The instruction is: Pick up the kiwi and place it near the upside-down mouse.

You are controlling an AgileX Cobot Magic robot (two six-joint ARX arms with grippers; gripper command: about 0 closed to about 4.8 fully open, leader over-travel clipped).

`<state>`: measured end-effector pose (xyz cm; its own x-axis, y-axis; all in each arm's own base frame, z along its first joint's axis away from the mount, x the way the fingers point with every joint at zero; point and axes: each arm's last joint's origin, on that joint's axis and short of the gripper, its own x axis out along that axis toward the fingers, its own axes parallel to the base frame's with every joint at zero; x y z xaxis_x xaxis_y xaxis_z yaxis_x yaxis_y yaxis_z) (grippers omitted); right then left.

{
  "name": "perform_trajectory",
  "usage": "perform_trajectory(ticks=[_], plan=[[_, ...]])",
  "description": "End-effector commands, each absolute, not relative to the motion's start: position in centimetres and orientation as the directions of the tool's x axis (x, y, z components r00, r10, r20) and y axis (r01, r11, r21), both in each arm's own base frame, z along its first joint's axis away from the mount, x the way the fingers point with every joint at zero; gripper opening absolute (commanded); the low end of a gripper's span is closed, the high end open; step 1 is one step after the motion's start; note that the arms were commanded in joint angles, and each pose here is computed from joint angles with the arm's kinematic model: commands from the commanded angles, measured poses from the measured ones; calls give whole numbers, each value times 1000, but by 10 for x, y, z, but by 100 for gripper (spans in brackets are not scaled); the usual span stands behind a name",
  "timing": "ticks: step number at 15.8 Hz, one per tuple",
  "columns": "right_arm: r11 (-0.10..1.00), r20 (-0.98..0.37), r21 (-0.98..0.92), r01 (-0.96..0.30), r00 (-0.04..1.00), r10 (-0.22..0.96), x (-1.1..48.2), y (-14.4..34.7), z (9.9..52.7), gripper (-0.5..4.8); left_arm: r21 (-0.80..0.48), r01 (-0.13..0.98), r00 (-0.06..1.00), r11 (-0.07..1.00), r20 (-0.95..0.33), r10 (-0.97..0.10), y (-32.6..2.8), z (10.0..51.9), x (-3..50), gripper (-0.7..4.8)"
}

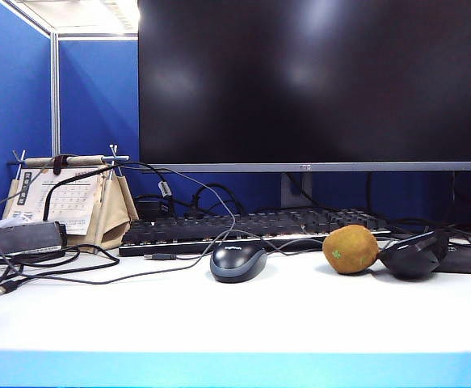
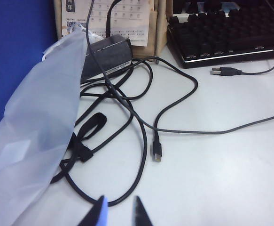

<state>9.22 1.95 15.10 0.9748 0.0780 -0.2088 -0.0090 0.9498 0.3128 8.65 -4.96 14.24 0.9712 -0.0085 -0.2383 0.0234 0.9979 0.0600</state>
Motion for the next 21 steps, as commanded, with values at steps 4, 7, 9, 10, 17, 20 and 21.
perform_trajectory(ticks=[4,7,9,10,17,20,21], plan=[[976,-222,196,-91,966,134,92,21,148,-1,45,29,971,999,-237,-18,-50,141,87,81],[967,-222,216,-136,958,184,92,23,148,-1,-212,56,980,976,-176,-95,-53,149,88,81],[928,-178,265,-263,932,315,92,27,153,-1,-259,173,957,950,-182,-224,-57,152,87,81],[900,-110,270,-342,918,382,92,29,160,0,-303,333,899,893,-182,-397,-62,156,86,67],[904,245,239,-354,923,297,92,26,231,150,-347,688,666,638,-47,-744,-72,176,79,54],[895,200,223,-387,916,346,124,36,272,225,-353,681,668,641,-56,-742,-72,175,79,54],[894,168,208,-397,915,367,140,42,286,268,-355,681,668,641,-56,-742,-72,175,79,54]])
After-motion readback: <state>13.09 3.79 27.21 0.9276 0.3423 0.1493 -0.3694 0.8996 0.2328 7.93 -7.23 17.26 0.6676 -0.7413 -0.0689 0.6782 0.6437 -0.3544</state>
